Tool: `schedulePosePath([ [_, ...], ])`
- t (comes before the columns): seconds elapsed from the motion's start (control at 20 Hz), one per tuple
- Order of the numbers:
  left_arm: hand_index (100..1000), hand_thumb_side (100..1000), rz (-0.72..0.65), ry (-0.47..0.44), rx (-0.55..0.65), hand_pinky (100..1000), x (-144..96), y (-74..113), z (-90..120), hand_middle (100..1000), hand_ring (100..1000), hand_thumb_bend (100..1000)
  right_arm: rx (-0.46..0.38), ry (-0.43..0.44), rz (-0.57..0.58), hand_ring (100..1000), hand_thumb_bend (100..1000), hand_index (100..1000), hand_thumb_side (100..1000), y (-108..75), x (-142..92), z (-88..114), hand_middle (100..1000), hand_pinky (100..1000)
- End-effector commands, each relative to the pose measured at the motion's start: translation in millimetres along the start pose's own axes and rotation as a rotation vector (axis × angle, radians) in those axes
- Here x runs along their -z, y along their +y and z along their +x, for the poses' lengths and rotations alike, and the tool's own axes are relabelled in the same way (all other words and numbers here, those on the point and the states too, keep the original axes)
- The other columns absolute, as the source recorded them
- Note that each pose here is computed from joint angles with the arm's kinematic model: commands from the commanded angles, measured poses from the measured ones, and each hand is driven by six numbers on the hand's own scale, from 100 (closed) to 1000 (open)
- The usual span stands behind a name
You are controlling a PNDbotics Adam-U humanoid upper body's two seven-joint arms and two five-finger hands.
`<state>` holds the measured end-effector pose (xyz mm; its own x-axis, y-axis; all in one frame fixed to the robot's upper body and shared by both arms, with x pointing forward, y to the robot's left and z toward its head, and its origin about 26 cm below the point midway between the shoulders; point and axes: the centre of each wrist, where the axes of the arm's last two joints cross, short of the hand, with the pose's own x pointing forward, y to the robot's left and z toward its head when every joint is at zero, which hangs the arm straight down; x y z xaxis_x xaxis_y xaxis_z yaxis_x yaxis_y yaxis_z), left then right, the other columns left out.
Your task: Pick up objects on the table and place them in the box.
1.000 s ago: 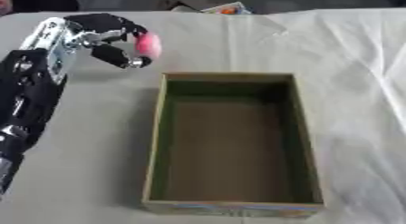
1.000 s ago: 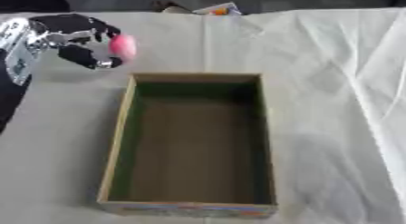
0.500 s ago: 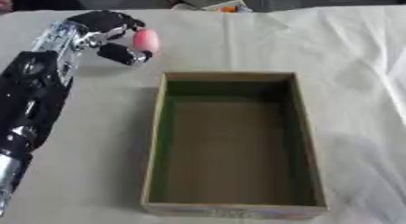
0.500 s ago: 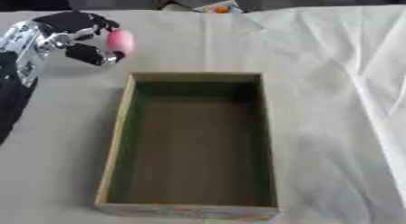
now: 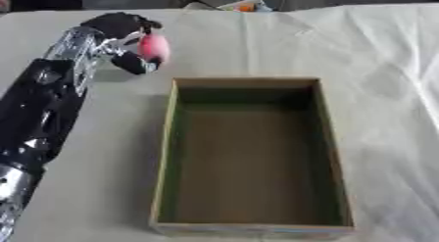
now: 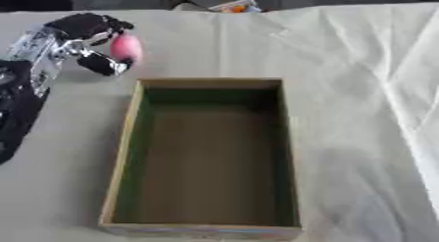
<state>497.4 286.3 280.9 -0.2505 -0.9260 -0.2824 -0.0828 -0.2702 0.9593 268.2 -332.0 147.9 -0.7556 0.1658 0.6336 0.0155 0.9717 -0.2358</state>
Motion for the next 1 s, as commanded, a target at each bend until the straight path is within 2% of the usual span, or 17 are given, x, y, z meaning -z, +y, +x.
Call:
schedulePosePath([
  [0.05,988,487,0.018,0.028,0.018,495,-1.3,15.0,-6.0,755,726,222,-0.02,-0.027,0.015,711,100,826,1000,-2.1,4.9,6.2,572,555],
  [0.2,955,491,0.0,0.033,0.018,480,-0.6,15.2,-4.9,736,713,192,-0.02,-0.025,0.015,712,100,826,1000,-2.0,5.0,6.2,572,556],
  [0.3,916,459,0.005,0.031,0.011,464,-0.5,16.5,-4.3,720,699,158,-0.02,-0.022,0.014,713,100,826,1000,-1.9,5.1,6.2,572,556],
  [0.55,758,385,0.039,0.032,-0.005,415,-1.0,18.1,-4.0,666,655,107,-0.02,-0.017,0.013,713,100,825,1000,-1.7,4.9,6.1,572,557],
  [0.75,711,260,0.075,0.016,-0.014,391,-0.8,20.1,-2.1,630,628,100,-0.019,-0.015,0.012,713,100,824,1000,-2.0,4.4,6.0,572,558],
  [1.0,692,245,0.126,-0.008,-0.041,361,-1.0,23.1,-0.1,593,598,100,-0.013,-0.009,0.009,714,100,825,1000,-2.3,3.7,6.0,572,559],
])
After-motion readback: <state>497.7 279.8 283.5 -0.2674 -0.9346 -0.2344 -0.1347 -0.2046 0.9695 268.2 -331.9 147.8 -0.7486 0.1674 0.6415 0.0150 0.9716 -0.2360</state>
